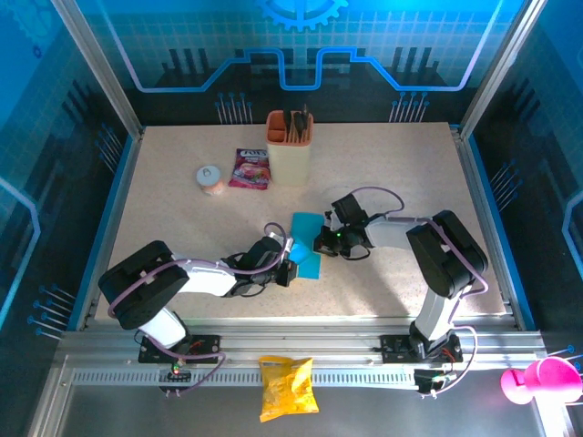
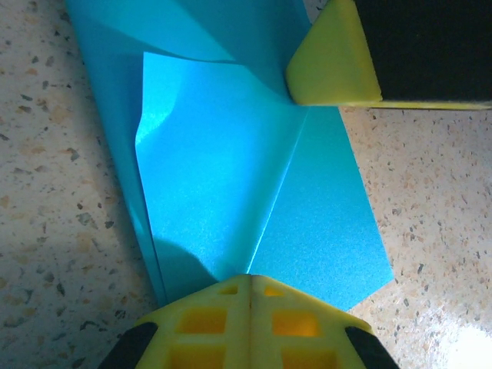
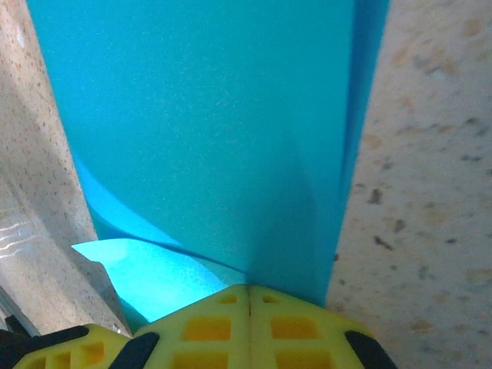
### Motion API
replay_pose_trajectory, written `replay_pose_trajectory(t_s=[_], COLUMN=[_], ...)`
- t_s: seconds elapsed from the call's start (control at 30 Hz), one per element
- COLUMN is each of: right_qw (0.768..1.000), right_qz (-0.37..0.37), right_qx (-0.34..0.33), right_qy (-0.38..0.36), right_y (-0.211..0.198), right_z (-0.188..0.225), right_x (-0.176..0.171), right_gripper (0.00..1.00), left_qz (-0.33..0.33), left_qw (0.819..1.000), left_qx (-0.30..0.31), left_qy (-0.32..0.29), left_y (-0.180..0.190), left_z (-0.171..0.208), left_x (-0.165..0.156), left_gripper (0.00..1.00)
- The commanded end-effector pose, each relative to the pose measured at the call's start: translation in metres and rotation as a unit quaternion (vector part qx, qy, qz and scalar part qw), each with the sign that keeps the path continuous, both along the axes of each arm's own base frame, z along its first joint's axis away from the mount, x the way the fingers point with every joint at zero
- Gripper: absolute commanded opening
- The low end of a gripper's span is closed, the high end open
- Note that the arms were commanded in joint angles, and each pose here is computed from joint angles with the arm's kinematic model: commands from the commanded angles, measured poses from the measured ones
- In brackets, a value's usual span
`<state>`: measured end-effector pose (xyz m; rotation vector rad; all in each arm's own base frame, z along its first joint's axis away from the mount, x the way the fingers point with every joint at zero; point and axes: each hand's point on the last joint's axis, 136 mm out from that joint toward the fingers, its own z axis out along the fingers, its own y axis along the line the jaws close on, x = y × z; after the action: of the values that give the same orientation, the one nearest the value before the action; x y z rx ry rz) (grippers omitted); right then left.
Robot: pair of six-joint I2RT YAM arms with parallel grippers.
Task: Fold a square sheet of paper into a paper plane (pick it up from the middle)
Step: Fold the triangle a second time at the center of the table.
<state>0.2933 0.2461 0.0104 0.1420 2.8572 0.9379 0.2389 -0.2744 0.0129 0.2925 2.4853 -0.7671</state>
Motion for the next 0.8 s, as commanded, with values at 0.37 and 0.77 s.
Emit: replay_pose_trajectory(t_s=[0.37, 0.77], right_qw=[0.994, 0.998], right_qz=[-0.083, -0.007], right_qx=[-0.069, -0.02], right_qy=[0.0, -0.06], right_y=[-0.079, 0.007], right_z=[-0.005, 0.045], right_x=[0.017, -0.016], right_gripper=[0.0, 0.0], left_qz=[-0.001, 0.014], left_qw=[0.986, 0.987], left_qx=[0.1, 0.074], left_qy=[0.13, 0.144], left_y=[0.046, 0.031], left_z=[-0.062, -0.052], left_x=[-0.057, -0.071], left_gripper=[0.0, 0.0])
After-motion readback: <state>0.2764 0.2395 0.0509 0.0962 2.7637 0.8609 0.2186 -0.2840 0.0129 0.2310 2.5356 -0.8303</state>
